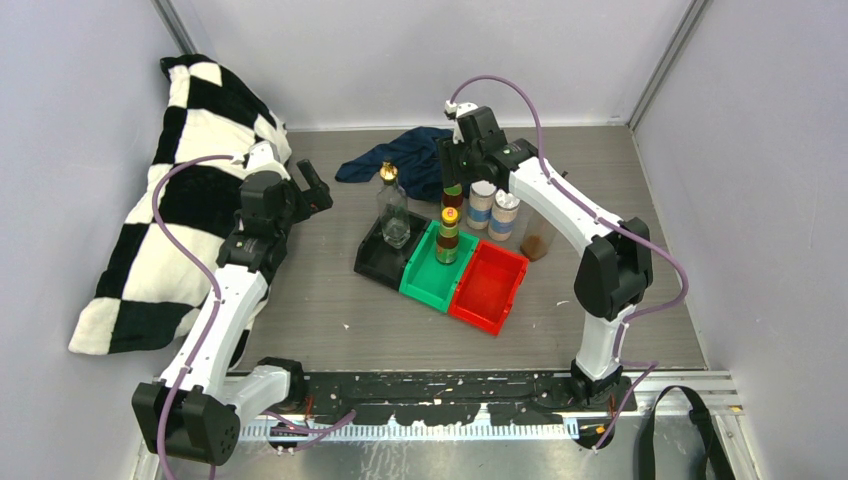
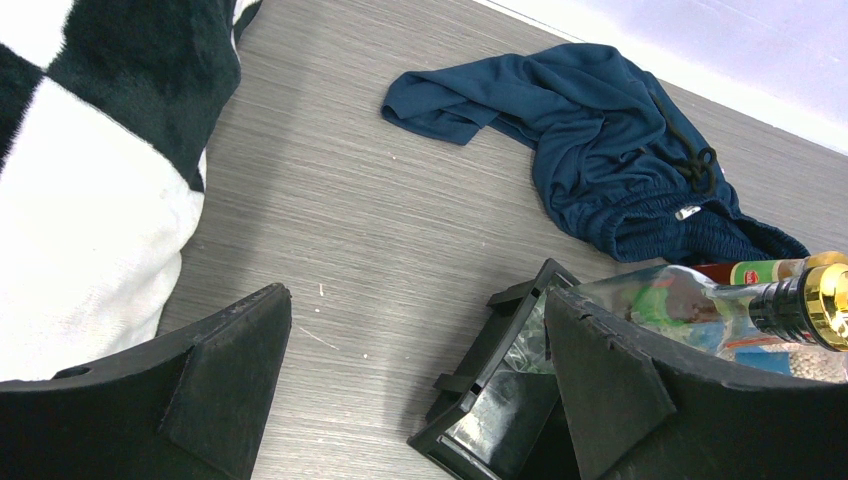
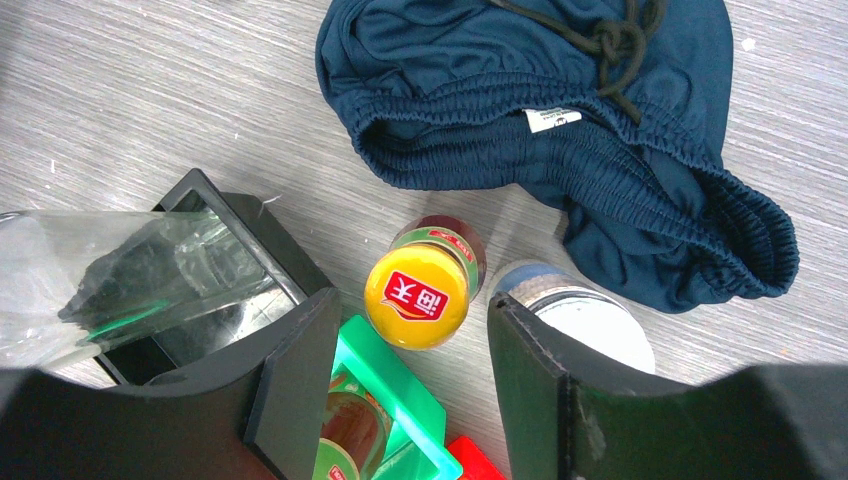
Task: Organize the condiment bottles
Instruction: Pick up the bottle from the center of the board.
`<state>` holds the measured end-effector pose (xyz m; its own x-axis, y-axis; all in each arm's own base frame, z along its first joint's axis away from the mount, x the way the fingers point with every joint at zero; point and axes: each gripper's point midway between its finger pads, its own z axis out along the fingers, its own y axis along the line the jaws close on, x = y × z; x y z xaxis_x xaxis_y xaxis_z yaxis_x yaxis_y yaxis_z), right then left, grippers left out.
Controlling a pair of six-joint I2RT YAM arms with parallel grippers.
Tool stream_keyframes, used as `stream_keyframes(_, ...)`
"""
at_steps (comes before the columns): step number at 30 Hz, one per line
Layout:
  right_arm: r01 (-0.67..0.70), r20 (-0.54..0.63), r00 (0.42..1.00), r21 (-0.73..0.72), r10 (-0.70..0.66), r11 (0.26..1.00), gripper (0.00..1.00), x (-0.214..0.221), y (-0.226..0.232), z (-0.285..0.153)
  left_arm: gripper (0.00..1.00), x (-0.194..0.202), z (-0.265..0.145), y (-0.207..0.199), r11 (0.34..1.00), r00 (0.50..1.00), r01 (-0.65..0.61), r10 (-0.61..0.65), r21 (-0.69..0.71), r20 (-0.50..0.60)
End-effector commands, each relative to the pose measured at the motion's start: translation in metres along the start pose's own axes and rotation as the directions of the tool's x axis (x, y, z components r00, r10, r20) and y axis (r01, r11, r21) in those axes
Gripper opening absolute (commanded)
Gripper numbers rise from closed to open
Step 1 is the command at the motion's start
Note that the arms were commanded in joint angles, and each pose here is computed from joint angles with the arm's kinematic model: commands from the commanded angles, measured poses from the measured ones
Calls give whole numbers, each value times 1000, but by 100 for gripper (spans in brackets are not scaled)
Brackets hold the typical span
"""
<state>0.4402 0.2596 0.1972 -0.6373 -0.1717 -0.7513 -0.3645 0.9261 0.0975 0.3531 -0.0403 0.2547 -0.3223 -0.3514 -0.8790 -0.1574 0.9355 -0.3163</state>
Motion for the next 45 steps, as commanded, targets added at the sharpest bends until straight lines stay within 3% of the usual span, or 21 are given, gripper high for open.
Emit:
stream_keyframes(1,-1,37,999,-15,2,1000,61,-11,3,1,98,-15,1,-4,1000,999,5,-6,16,51)
stream_keyframes(11,3,23,1000,-20,-2,1000,51,-8,3,4,98,-14,1,-4,1000,999,7,-8,17,48)
stream_keyframes(13,3,21,1000,-22,-3,1000,44,-7,4,5,98,-14,2,-4,1000,999,6,-7,16,47)
stream_keyframes(17,5,16,1000,-23,-4,1000,19,-6,4,5,98,-13,2,-4,1000,999,6,-7,16,47)
stream_keyframes(24,6,25,1000,-10,-6,1000,1,-8,1,2,98,-13,1,-4,1000,999,8,-9,17,46)
stream_keyframes(45,11,94,995,-4,-10,1000,1,-32,1,-19,98,-14,1,-5,1000,999,10,-11,18,49)
